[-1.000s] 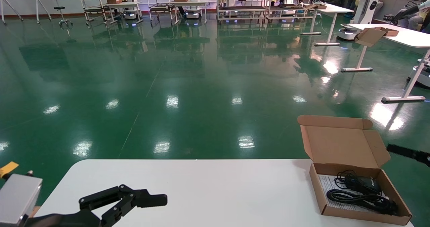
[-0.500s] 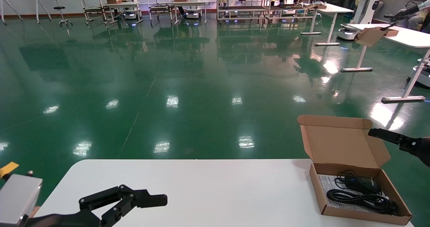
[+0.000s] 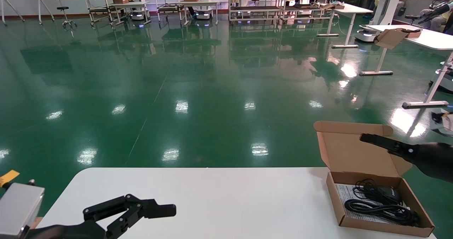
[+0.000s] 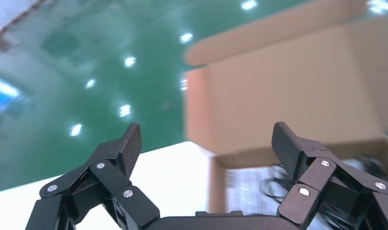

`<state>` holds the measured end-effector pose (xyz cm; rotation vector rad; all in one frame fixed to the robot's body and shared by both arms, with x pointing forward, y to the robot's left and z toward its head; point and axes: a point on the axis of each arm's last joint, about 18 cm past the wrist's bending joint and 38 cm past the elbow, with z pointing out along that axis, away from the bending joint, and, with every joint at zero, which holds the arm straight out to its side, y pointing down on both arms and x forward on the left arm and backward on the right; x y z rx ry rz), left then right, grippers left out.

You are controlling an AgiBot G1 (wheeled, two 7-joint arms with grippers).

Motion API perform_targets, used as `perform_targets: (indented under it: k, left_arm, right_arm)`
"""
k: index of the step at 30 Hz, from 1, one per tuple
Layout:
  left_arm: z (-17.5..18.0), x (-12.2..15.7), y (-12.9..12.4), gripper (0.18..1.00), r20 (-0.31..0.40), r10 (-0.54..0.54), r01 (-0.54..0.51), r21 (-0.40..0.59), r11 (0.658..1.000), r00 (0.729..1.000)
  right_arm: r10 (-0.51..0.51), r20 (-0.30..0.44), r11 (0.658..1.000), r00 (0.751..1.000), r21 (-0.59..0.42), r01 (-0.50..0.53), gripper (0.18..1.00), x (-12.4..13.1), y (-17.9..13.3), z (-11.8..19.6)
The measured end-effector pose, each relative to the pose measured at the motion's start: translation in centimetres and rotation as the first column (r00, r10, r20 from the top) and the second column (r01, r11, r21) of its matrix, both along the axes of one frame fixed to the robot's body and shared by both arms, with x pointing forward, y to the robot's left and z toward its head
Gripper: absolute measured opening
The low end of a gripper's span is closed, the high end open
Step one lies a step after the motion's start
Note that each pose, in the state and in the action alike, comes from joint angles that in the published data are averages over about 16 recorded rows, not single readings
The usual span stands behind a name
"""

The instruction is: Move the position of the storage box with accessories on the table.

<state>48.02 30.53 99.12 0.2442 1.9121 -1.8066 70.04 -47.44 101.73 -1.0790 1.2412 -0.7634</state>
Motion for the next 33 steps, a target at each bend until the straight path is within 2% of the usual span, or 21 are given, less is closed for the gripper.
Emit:
perform_targets:
  k: [7,15,20,24,33]
  left_arm:
    - [0.0,0.0,0.0,1.000,0.000,0.000,0.000,0.000,1.000,1.000]
    - [0.0,0.0,0.0,1.000,0.000,0.000,0.000,0.000,1.000,1.000]
    - [0.0,0.0,0.0,1.000,0.000,0.000,0.000,0.000,1.000,1.000]
    - [0.0,0.0,0.0,1.000,0.000,0.000,0.000,0.000,1.000,1.000]
    - [0.0,0.0,0.0,1.000,0.000,0.000,0.000,0.000,1.000,1.000]
  right_arm:
    - [0.170,0.053,0.984,0.984,-0.062,-0.167,1.001,-1.0,3.4,-0.3]
    - [0.352,0.116,0.930,0.929,-0.155,-0.333,1.001,-3.3,6.8,-0.4]
    - [0.458,0.152,0.879,0.876,-0.225,-0.421,1.001,-5.2,8.8,-0.5]
    - [0.538,0.177,0.830,0.824,-0.286,-0.480,1.001,-6.9,10.2,-0.5]
    - [0.699,0.213,0.693,0.683,-0.438,-0.572,1.001,-11.5,13.0,-0.7]
